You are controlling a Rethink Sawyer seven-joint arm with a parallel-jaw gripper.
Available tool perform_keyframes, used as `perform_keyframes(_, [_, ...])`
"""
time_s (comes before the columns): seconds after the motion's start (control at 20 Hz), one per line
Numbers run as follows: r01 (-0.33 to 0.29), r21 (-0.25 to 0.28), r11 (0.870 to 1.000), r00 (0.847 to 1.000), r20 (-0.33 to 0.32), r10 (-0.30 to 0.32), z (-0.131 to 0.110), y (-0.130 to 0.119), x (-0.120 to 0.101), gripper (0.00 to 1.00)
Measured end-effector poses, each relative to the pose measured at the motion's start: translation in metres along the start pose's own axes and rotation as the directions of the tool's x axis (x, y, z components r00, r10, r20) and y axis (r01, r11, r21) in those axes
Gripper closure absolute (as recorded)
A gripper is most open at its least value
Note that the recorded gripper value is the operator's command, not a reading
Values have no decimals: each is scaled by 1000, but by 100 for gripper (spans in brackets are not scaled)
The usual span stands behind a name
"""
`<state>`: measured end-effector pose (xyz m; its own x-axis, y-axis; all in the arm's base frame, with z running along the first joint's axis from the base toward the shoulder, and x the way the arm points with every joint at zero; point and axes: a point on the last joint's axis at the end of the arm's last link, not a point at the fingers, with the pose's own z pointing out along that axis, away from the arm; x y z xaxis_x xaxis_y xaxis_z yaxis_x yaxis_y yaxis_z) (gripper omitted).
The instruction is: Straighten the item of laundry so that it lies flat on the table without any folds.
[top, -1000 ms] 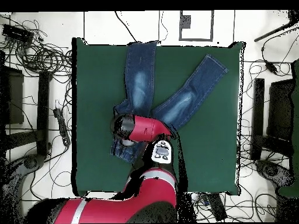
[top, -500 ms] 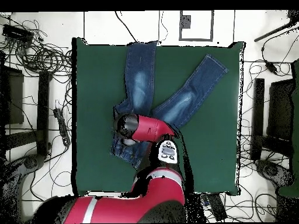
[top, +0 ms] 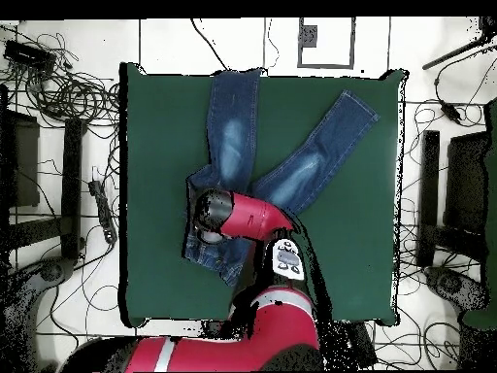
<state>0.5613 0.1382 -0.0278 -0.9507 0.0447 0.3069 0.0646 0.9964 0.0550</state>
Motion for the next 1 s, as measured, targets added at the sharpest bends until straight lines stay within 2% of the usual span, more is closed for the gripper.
perform_keyframes(0.25, [-11, -47, 999, 1000, 7, 11, -16, 20, 5, 100])
perform_keyframes(0.55, [-9, -61, 998, 1000, 17, 10, -25, 37, 7, 100])
perform_keyframes(1.0, [-15, -63, 998, 1000, 6, 16, -19, 36, 8, 100])
